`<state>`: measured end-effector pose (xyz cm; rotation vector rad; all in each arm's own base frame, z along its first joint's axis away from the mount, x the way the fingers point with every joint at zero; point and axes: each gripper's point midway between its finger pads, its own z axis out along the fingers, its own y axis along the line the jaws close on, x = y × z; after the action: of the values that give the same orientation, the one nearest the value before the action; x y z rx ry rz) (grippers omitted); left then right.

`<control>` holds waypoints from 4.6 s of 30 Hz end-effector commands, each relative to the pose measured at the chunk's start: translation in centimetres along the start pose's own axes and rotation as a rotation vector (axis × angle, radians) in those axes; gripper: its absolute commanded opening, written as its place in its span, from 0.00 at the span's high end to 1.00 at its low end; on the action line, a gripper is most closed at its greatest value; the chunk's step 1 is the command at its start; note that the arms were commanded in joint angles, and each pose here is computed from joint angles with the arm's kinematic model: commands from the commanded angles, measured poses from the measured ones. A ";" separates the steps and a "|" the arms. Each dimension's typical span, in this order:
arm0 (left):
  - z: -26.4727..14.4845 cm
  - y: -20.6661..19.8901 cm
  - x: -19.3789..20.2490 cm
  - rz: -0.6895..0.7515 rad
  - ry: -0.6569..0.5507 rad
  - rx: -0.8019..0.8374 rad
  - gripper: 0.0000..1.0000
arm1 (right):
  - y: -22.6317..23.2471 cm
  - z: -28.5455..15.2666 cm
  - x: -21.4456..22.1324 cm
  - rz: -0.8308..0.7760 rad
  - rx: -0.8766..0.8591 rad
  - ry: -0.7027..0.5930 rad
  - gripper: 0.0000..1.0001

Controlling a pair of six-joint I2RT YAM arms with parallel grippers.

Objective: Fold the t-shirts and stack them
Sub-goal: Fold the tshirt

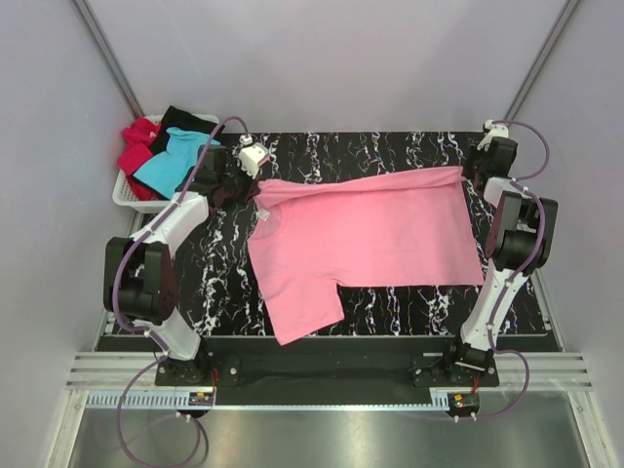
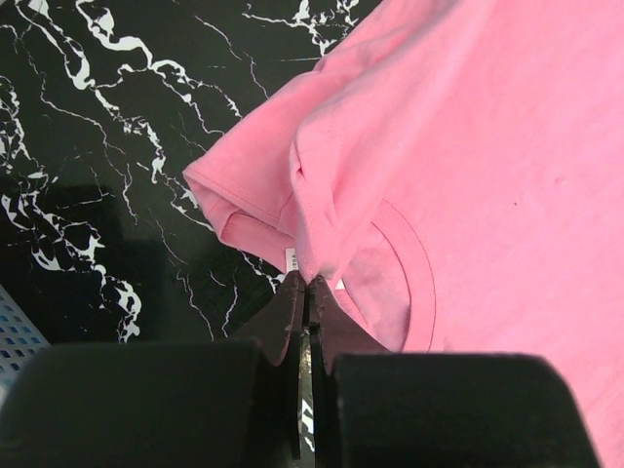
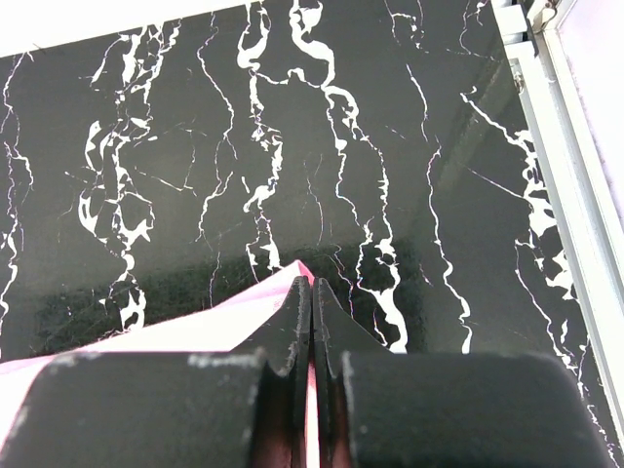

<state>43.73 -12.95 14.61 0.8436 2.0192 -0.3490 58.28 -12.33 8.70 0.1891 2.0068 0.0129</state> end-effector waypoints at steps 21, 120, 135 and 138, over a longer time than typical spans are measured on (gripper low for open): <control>0.6 5.8 -9.4 0.079 -0.179 -0.147 1.00 | 0.4 0.9 -6.9 0.001 -0.049 -0.146 1.00; -1.8 2.9 -7.0 0.060 -0.155 -0.106 1.00 | -0.9 -0.9 -6.1 0.098 -0.022 -0.149 1.00; -1.9 2.7 -7.1 0.055 -0.162 -0.104 1.00 | -1.1 -1.3 -6.0 0.104 -0.008 -0.150 1.00; -2.0 2.7 -7.4 0.057 -0.172 -0.099 1.00 | -1.1 -1.3 -5.8 0.104 -0.006 -0.147 1.00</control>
<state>46.48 -12.91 18.86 0.7907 1.9274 -0.2894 58.87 -12.83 10.41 0.2835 1.9461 0.1070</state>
